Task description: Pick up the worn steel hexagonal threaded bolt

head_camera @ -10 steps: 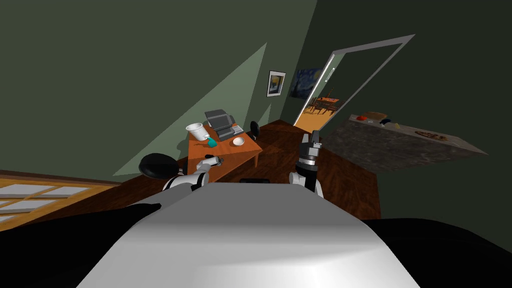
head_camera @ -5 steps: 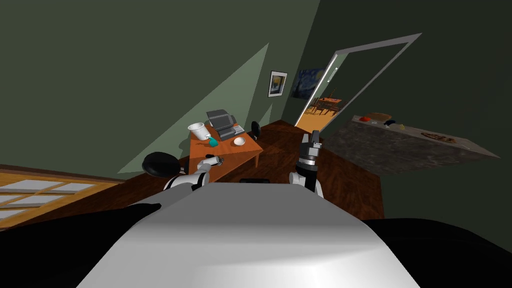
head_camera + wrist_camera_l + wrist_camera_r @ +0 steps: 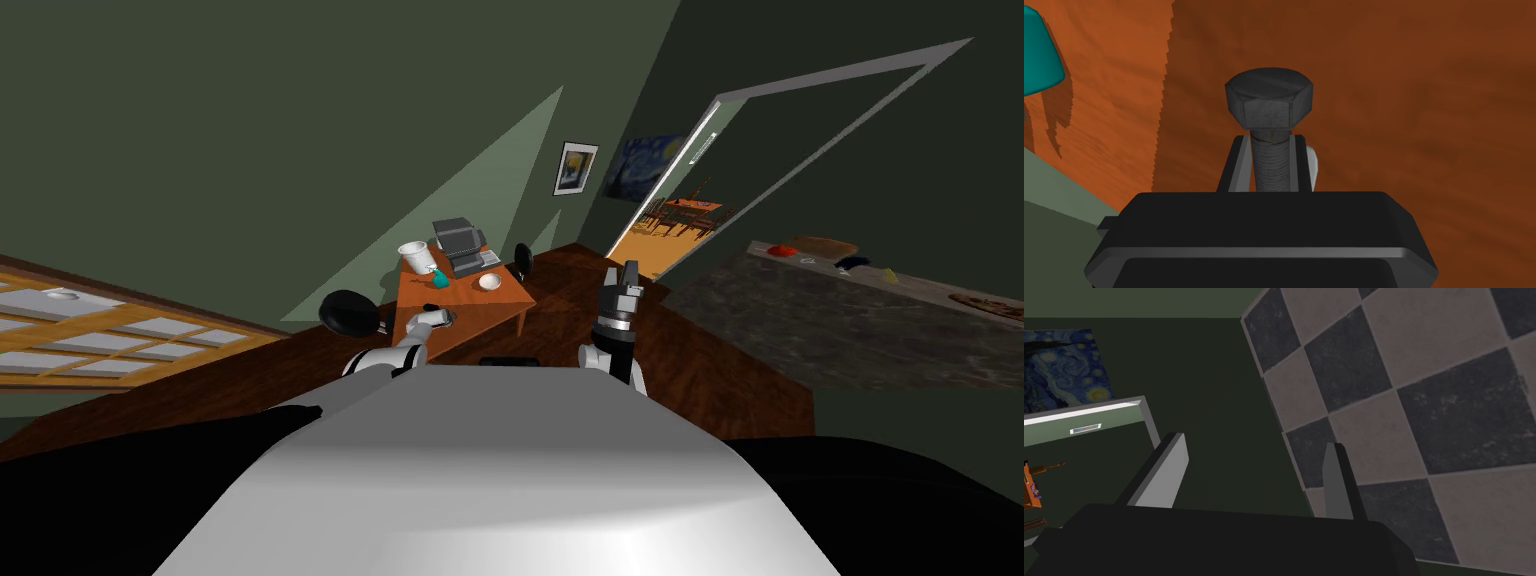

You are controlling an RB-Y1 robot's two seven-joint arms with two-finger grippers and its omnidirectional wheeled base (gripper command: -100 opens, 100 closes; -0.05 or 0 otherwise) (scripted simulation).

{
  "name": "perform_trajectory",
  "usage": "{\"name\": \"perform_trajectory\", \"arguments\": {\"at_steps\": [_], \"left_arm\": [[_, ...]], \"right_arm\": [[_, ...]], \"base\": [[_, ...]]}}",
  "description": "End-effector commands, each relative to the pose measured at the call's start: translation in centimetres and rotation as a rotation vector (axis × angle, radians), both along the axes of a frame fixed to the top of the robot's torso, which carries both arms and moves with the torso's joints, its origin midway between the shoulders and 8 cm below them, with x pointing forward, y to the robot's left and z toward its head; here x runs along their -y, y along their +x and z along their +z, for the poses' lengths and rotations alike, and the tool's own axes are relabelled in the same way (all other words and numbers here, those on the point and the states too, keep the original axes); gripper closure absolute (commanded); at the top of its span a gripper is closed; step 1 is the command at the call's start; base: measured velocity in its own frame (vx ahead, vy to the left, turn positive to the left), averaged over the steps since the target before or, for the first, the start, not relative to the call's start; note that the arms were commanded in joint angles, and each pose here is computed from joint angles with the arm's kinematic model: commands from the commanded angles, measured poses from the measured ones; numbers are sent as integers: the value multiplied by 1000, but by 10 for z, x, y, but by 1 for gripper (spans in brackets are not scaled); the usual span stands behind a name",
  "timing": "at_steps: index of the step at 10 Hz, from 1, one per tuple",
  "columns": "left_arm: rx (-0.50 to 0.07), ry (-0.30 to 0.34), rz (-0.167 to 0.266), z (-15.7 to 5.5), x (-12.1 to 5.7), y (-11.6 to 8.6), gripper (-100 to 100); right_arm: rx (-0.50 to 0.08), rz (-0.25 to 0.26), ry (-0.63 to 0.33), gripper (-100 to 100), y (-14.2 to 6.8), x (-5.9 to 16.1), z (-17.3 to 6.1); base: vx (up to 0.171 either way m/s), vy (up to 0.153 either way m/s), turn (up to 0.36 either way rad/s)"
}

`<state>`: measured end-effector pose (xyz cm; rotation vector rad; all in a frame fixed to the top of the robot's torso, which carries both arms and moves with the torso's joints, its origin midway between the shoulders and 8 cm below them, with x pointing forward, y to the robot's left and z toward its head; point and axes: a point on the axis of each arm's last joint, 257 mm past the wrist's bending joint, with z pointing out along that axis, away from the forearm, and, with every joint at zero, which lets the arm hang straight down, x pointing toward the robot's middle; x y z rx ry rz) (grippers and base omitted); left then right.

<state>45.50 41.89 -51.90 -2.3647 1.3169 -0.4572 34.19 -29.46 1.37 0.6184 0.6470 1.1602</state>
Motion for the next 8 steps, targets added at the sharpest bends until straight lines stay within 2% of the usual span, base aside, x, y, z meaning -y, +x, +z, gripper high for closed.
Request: {"name": "perform_trajectory", "arguments": {"at_steps": [1, 2, 3, 5, 7, 8], "left_arm": [[-1, 1, -44, 3, 26, 12, 100], [-1, 1, -44, 3, 26, 12, 100], [1, 3, -95, 9, 56, 26, 100], [6, 7, -145, 17, 86, 39, 100], [7, 8, -141, 15, 82, 38, 100], [7, 7, -141, 16, 83, 38, 0]], "right_arm": [[0, 0, 0, 0, 0, 0, 0], [0, 0, 0, 0, 0, 0, 0], [0, 0, 0, 0, 0, 0, 0], [0, 0, 0, 0, 0, 0, 0], [0, 0, 0, 0, 0, 0, 0], [0, 0, 0, 0, 0, 0, 0]], "base": [[24, 20, 306], [18, 14, 99], [20, 31, 365], [25, 23, 303], [13, 9, 41], [0, 0, 0]]}}
